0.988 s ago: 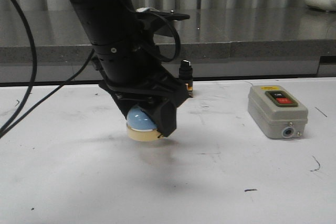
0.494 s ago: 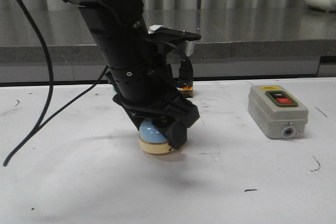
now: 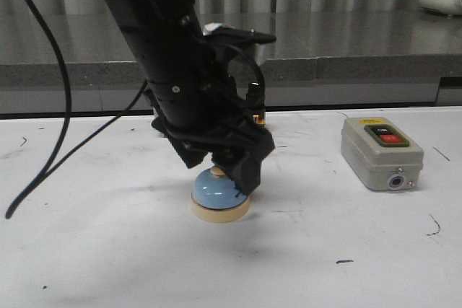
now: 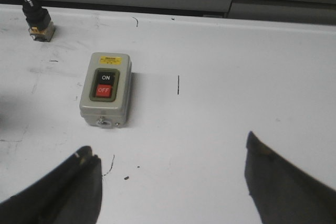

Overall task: Place and press bell with both arms
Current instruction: 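Set the bell down and open the left gripper, then lift the left gripper up and away from the bell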

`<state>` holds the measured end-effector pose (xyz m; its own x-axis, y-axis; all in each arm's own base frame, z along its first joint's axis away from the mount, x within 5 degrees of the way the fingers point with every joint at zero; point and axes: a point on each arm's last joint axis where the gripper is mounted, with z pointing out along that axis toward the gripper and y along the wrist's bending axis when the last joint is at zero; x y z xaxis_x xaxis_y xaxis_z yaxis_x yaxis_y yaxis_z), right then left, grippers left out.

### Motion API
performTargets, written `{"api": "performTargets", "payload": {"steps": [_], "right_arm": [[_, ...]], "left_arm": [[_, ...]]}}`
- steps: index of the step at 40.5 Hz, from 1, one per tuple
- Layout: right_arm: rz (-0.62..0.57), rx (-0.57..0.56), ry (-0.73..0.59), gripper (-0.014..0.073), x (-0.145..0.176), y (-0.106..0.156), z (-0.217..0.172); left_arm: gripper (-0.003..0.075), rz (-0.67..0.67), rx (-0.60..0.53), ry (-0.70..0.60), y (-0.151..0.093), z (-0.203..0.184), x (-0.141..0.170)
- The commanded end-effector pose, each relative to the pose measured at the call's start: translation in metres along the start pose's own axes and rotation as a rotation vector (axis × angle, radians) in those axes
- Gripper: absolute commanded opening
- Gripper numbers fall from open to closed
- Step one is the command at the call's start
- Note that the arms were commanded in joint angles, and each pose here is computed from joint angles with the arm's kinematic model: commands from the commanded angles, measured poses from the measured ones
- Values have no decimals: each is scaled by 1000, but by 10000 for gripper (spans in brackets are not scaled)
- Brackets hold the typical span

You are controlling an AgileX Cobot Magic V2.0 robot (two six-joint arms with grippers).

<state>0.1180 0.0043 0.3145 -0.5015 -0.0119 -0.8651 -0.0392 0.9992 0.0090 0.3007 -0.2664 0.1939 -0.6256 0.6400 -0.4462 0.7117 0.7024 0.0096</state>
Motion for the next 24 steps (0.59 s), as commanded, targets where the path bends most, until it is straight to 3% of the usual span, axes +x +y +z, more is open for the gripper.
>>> {"api": "performTargets", "payload": {"steps": [1,12,24], "right_arm": [[-9,12,-94,580,-16,-1,-4],[-9,12,-94,580,-16,-1,-4],[-9,12,-94,580,-16,-1,-4]], "left_arm": [[556,-37,-15,-181,4,-65,-21],[556,-160,-62,-308,28,-154,9],[556,-273,-166,-459,44,-231,90]]}}
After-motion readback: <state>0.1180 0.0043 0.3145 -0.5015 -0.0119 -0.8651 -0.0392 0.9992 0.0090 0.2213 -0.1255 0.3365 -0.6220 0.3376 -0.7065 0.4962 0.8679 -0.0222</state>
